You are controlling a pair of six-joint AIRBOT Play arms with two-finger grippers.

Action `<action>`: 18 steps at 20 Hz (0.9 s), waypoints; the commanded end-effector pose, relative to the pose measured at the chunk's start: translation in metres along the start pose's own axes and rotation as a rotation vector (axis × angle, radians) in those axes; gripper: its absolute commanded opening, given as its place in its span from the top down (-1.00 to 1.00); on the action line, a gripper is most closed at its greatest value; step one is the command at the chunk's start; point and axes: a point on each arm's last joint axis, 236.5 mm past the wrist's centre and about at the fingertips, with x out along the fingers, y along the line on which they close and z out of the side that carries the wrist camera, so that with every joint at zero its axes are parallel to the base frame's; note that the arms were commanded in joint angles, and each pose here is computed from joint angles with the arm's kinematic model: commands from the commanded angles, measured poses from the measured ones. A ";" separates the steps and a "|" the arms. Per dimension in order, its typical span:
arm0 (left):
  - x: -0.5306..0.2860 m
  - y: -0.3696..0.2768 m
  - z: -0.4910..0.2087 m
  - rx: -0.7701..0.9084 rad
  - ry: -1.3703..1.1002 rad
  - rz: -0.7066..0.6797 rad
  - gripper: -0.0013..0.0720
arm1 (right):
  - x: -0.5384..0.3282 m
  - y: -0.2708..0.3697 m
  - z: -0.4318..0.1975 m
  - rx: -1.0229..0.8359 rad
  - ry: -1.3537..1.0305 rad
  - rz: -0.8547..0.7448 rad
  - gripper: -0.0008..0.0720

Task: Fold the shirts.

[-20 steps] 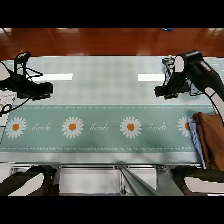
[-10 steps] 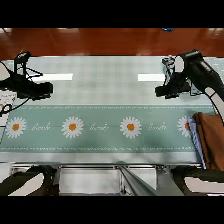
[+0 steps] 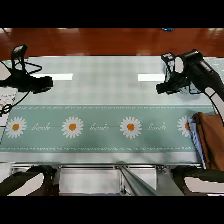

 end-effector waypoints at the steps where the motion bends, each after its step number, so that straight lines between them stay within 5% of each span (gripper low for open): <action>1: -0.009 -0.007 0.073 -0.004 -0.304 -0.030 -0.45 | -0.012 0.008 0.050 0.012 -0.202 0.039 -0.15; 7: -0.081 -0.011 0.121 -0.004 -0.454 -0.041 -0.42 | -0.094 -0.120 0.126 0.128 -0.524 -0.273 -0.16; 14: 0.001 -0.005 0.009 0.053 -0.162 -0.017 -0.42 | 0.061 -0.205 0.083 0.510 -0.302 0.005 -0.16; 18: 0.036 0.004 -0.018 0.018 -0.053 0.000 -0.42 | 0.118 -0.195 0.072 0.500 -0.200 0.111 -0.16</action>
